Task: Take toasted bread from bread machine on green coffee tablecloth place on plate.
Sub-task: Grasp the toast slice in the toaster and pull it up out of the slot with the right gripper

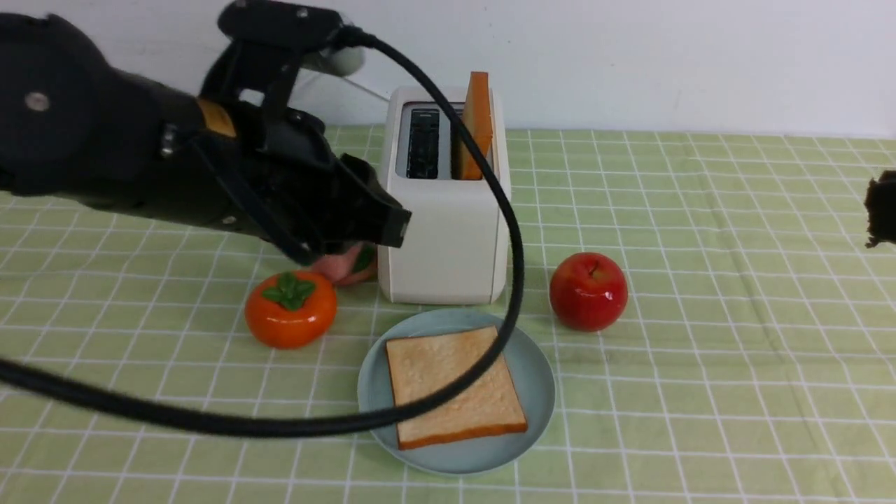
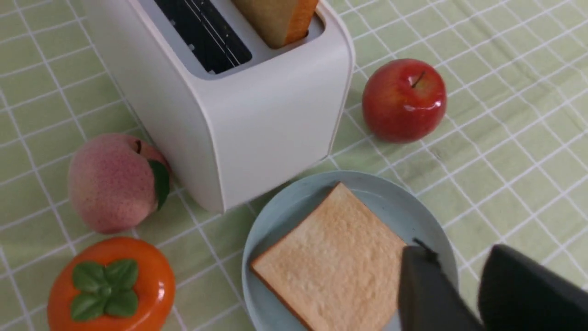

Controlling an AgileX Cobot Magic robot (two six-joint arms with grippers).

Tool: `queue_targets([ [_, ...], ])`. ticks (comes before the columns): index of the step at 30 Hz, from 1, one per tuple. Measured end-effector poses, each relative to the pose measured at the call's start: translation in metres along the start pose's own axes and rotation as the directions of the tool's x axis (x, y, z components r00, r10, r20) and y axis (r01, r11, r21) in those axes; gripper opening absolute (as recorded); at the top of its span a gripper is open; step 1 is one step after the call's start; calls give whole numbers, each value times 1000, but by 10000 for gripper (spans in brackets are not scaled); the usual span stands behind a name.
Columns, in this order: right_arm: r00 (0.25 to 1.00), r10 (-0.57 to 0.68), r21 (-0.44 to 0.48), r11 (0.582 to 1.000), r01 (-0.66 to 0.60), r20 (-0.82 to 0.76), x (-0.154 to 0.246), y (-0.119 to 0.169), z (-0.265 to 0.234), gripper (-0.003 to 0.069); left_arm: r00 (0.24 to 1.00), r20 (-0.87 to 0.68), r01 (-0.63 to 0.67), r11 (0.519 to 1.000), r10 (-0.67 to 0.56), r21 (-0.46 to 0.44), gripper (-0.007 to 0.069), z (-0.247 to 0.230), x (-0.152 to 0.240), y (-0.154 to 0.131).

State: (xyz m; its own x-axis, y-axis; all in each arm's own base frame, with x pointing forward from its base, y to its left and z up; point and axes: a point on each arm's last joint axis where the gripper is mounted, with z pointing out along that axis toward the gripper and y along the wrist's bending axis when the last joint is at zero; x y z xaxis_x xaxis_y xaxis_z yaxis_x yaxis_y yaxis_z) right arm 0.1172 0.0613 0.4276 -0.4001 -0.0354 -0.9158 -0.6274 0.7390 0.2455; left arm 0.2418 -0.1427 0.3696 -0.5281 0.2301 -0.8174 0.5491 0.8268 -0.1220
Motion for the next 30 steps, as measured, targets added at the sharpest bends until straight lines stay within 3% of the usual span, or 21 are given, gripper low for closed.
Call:
queue_targets([
  [2,999,35,12,999,-35,-31,2,-3,2,4,1000,11,-1,1000,1,-5,-13,-23,1,-3],
  [11,981,154,39,988,-151,-121,-14,-32,31,1,974,223,25,1000,-24,0,-13,-115,39,-15],
  [16,975,126,0,992,-128,-184,-37,-35,59,1,934,355,26,1000,-29,14,-13,-152,75,-18],
  [20,959,59,1,998,-61,-277,-55,-24,118,1,908,414,50,998,-62,40,-13,-159,112,-18],
  [25,936,18,73,997,8,-351,-58,-11,183,13,889,446,77,995,-99,68,-13,-158,130,-18],
  [29,935,121,249,968,-36,-334,-61,-25,249,102,875,470,88,993,-116,82,-13,-160,131,-19],
  [30,935,124,255,966,-37,-332,-61,-26,252,102,875,470,88,993,-116,82,-13,-160,131,-19],
])
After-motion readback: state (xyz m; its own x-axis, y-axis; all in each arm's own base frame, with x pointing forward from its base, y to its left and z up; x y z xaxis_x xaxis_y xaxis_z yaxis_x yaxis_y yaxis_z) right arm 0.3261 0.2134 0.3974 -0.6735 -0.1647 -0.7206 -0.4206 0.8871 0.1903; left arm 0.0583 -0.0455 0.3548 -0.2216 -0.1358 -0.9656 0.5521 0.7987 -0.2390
